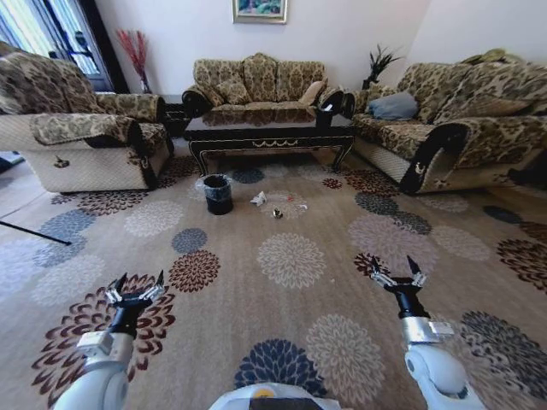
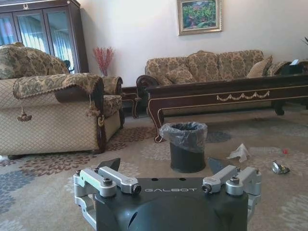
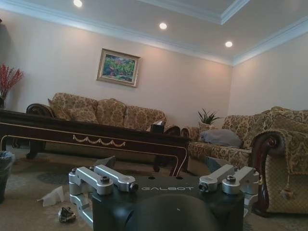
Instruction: Move to the front of the table and pick up the trash from the floor, then place it into the trash bin.
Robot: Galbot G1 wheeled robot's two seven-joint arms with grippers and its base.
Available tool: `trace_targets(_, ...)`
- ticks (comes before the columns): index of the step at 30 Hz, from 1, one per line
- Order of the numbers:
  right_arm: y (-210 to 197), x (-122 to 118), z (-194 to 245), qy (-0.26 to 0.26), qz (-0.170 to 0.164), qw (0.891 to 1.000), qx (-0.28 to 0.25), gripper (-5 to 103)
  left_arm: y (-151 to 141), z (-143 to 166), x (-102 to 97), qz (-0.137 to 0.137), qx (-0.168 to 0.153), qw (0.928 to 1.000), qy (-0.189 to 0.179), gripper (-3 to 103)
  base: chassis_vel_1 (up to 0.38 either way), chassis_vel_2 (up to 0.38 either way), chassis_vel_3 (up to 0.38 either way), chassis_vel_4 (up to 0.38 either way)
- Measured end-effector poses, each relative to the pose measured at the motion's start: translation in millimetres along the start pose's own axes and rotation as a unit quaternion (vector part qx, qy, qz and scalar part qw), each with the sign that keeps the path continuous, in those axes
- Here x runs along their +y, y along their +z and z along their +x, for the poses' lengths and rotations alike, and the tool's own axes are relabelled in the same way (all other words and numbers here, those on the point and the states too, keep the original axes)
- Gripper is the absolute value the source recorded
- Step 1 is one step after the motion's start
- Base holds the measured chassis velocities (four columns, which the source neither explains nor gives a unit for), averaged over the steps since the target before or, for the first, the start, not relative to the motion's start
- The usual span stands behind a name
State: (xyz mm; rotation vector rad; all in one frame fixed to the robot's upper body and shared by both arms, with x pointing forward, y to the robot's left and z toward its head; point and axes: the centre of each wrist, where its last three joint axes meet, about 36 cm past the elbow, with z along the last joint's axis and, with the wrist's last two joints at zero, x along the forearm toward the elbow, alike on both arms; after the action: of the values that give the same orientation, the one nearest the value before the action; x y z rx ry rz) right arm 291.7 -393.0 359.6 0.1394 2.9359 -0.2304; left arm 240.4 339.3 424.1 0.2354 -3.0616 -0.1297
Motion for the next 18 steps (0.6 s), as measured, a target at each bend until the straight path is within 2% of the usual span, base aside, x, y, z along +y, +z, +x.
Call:
trace_targets(12,-7.7,5.6,-0.5,-0.006,-0.002,1.0,-0.011,100,-19.0,2.8,-1.7,0.004,-0.023,0.9997,0.005,100,0.0,0.0,0.0,0.0)
trace_targets(18,-12.3,2.9,-2.1,-0.009,0.0,1.0,-0.017,100,-41.5,11.8,-4.6,0.004,-0.046,0.9989,0.009,100,0.0,0.0,0.0,0.0)
